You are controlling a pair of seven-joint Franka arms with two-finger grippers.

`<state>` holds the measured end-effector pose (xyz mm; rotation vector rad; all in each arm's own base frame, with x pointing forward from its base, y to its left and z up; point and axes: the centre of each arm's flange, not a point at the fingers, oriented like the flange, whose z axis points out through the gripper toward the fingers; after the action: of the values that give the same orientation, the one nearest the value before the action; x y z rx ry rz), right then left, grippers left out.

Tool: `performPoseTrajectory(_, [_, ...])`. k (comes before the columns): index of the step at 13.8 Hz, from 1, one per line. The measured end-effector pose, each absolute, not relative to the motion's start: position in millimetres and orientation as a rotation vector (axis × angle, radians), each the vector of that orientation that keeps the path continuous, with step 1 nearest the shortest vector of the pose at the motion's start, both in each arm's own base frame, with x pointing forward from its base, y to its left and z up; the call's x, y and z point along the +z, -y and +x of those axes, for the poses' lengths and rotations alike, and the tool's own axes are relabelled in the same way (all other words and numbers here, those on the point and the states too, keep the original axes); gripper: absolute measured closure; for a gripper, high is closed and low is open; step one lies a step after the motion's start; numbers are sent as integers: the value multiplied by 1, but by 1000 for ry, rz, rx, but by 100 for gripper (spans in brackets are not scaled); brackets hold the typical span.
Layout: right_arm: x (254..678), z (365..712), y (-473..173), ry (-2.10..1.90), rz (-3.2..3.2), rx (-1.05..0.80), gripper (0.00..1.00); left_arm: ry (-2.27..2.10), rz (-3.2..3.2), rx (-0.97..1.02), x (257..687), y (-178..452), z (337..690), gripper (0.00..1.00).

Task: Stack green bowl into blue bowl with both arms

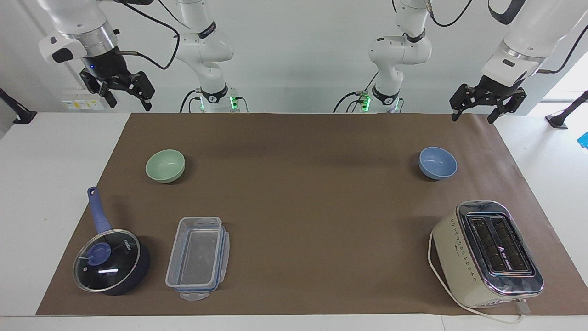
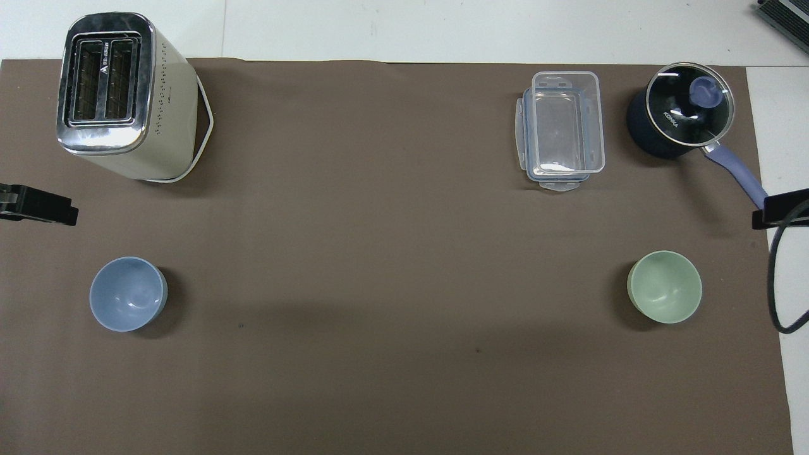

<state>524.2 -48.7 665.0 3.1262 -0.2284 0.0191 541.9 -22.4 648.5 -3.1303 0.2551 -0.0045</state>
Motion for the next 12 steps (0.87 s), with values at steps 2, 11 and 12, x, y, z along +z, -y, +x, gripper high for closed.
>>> performPoseTrajectory(2, [665,524,49,228,3126,19,0,-255,-3130,-8,649,23,542,0])
performPoseTrajectory(11, [664,524,49,229,3126,17,0,-267,-3129,-20,653,27,542,0])
performPoseTrajectory(12, [664,524,49,229,3126,17,0,-265,-3129,-19,653,26,542,0])
